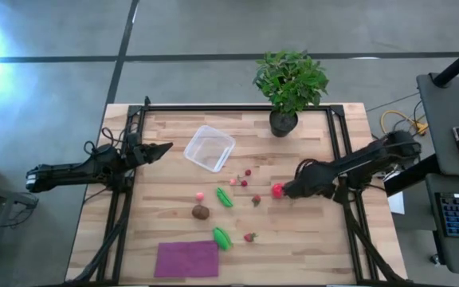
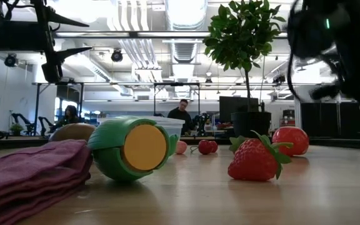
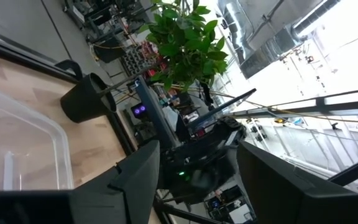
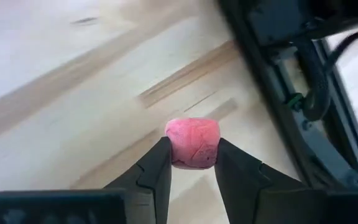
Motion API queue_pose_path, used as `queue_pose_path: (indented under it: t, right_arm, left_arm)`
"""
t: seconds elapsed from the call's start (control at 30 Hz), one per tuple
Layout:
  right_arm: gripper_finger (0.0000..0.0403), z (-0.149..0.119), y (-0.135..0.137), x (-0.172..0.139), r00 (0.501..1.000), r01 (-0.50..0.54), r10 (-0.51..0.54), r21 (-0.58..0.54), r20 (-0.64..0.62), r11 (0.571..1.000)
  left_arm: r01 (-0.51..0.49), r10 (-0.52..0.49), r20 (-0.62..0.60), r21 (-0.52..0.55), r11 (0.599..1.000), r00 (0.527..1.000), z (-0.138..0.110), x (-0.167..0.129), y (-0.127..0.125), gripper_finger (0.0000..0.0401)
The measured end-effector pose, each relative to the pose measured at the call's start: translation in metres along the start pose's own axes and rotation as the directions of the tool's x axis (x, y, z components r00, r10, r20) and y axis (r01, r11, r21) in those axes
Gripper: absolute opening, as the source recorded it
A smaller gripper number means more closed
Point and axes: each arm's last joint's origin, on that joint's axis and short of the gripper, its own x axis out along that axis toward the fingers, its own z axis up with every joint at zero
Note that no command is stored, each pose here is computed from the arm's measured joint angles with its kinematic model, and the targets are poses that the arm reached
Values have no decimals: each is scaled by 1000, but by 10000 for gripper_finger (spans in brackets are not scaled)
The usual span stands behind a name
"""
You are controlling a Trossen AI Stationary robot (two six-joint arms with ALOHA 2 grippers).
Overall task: Pick and placing Produce into tupperware
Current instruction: Put the right peach into the transparent bin
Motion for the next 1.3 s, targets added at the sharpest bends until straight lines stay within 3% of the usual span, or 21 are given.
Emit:
queue_pose_path:
  t: [0.13, 0.23, 0.3, 0.4, 0.5, 0.53, 0.57, 0.6, 0.63, 0.73, 0.8, 0.97, 1.1, 1.3]
  right_arm:
    - [107, 9, -5, -45, 959, -279, 277, -39, -55, 959]
    - [109, 15, -5, -82, 850, -527, 523, -100, -64, 844]
    - [109, 17, -3, -106, 726, -682, 685, -183, -56, 708]
    - [110, 16, 6, -138, 512, -814, 855, -364, -84, 452]
    - [113, 6, 24, -159, 340, -790, 922, -589, -186, 172]
    - [113, 2, 31, -161, 312, -743, 926, -662, -211, 100]
    - [113, -2, 39, -161, 310, -691, 923, -721, -229, 54]
    - [113, -4, 47, -160, 327, -650, 915, -759, -237, 35]
    - [113, -6, 55, -156, 361, -615, 903, -787, -231, 45]
    - [114, -4, 82, -139, 477, -542, 863, -829, -168, 138]
    - [114, -3, 103, -132, 509, -511, 845, -848, -163, 144]
    - [117, -1, 159, -136, 478, -488, 830, -872, -289, -23]
    - [123, 4, 198, -138, 488, -429, 819, -900, -303, -77]
    - [131, 5, 233, -138, 495, -335, 811, -930, -311, -152]
  left_arm:
    - [-5, 5, -1, 1, 1000, 1000, 0, 0, 1, 201]
    - [-14, 14, -3, 3, 1000, 1000, -1, 1, 1, 201]
    - [-24, 24, 0, 5, 1000, 1000, -1, 2, 2, 201]
    - [-38, 38, 9, 8, 999, 999, -2, 2, 3, 201]
    - [-42, 42, 6, 9, 999, 999, -2, 3, 4, 201]
    - [-42, 42, 7, 9, 999, 999, -2, 3, 3, 201]
    - [-42, 41, 7, 8, 999, 999, -2, 3, 3, 201]
    - [-40, 40, 8, 8, 999, 999, -2, 2, 3, 201]
    - [-40, 40, 8, 8, 999, 999, -2, 2, 3, 201]
    - [-34, 34, 10, 6, 999, 999, -1, 2, 3, 201]
    - [-31, 31, 9, 5, 1000, 999, -1, 2, 3, 201]
    - [-5, 5, -5, -1, 1000, 1000, -1, 0, 1, 201]
    - [44, -44, -19, -11, 999, 999, 2, -2, -4, 201]
    - [104, -104, 1, -21, 994, 995, 5, -9, -8, 201]
